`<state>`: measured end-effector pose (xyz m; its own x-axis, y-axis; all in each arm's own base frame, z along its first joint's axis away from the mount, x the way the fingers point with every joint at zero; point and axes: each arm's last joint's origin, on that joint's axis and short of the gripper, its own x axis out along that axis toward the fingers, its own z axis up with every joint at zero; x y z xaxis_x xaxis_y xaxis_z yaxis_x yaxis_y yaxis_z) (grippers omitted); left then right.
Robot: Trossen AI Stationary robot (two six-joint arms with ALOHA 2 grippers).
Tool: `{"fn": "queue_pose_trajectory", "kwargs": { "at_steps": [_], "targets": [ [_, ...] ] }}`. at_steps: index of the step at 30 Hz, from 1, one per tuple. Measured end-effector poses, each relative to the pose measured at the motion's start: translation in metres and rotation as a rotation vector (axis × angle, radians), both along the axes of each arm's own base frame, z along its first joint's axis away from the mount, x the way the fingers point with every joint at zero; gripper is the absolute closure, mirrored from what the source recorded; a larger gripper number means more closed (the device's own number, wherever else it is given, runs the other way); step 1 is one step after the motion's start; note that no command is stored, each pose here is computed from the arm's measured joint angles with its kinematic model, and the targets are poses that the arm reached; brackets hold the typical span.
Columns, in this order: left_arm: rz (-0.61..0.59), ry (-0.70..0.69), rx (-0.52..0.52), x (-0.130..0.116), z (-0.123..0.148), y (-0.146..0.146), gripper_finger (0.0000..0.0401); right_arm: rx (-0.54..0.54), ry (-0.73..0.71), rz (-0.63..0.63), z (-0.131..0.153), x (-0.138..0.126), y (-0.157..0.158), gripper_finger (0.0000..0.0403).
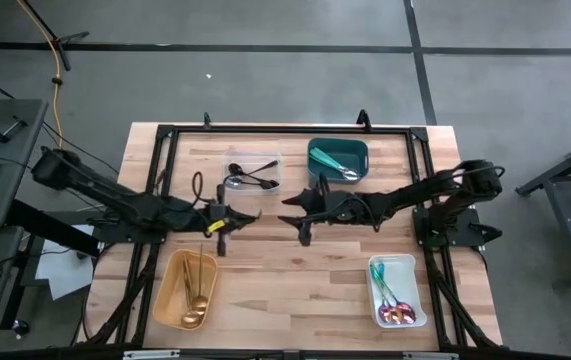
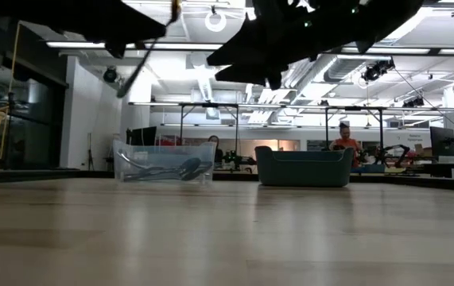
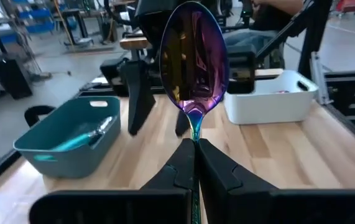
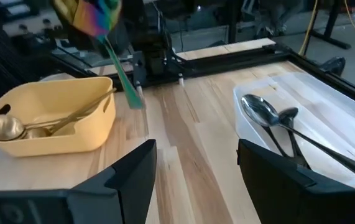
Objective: Sort silverware by color (type)
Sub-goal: Put the purple spoon into the white bin
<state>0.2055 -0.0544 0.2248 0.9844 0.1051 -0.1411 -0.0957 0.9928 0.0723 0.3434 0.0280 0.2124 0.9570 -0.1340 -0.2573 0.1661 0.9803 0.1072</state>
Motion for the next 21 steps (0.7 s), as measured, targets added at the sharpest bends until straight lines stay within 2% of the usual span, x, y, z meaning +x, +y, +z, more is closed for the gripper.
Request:
{"fn": "queue_pose_trajectory", "kwargs": {
  "at_steps": [5,9,16,21],
  "targets": [
    [0.032,-0.054,0.028,0.016,-0.006,0.004,0.04,-0.035,-0.033,0.017,-0.012,0.009,0.001,0.0181],
    [0.043,-0.156,0.028,0.021,-0.006,0.008,0.04,-0.017,-0.084,0.08,-0.016,0.014,0.003,0.0181],
    [0.007,-0.351,-0.028,0.0,-0.026,0.02,0.04,-0.033,-0.186,0.08,-0.01,0.018,0.003,0.0181],
    [-0.049,-0.415,-0.099,-0.004,-0.031,0.024,0.04,-0.015,-0.221,0.02,-0.007,0.018,0.001,0.0181]
  ]
}}
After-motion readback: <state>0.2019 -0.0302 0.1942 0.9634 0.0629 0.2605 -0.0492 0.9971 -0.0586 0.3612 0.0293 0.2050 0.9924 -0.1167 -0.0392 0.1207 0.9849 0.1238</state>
